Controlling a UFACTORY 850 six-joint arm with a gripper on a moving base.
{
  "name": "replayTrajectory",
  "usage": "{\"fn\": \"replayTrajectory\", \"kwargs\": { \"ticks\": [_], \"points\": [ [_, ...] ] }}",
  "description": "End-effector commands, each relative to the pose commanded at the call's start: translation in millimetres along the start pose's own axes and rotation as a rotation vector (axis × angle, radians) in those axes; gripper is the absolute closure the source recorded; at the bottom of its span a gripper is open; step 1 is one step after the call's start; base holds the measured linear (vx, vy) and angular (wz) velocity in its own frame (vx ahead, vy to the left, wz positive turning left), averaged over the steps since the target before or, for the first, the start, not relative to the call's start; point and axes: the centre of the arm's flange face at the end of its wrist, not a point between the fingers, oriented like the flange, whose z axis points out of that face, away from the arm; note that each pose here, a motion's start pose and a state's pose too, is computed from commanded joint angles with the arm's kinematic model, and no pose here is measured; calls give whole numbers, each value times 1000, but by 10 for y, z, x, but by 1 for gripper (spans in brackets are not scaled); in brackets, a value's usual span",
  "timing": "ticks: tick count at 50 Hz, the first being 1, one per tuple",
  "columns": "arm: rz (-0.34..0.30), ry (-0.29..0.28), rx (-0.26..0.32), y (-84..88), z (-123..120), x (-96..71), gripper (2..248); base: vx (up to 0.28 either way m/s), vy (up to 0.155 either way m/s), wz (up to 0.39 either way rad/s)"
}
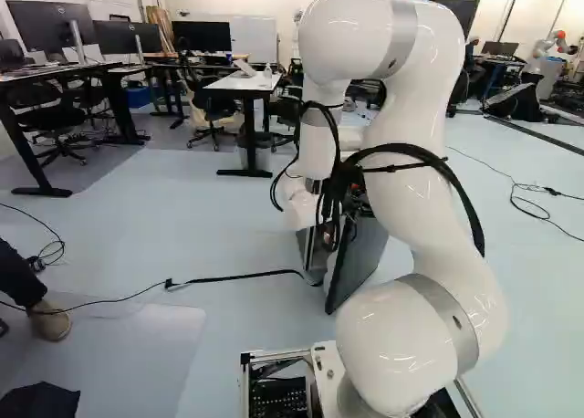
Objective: Open the fridge door
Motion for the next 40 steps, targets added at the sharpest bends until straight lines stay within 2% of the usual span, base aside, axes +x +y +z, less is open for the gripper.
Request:
{"fn": "replayTrajectory", "kwargs": {
  "ticks": [10,26,31,40],
  "points": [
    [-4,2,-113,257,38,10,3,0,0,0],
    [-14,35,-292,637,102,47,3,0,0,0],
    [-17,41,-322,704,129,55,3,0,0,0],
    [-18,43,-336,732,142,59,3,0,0,0]
  ]
}}
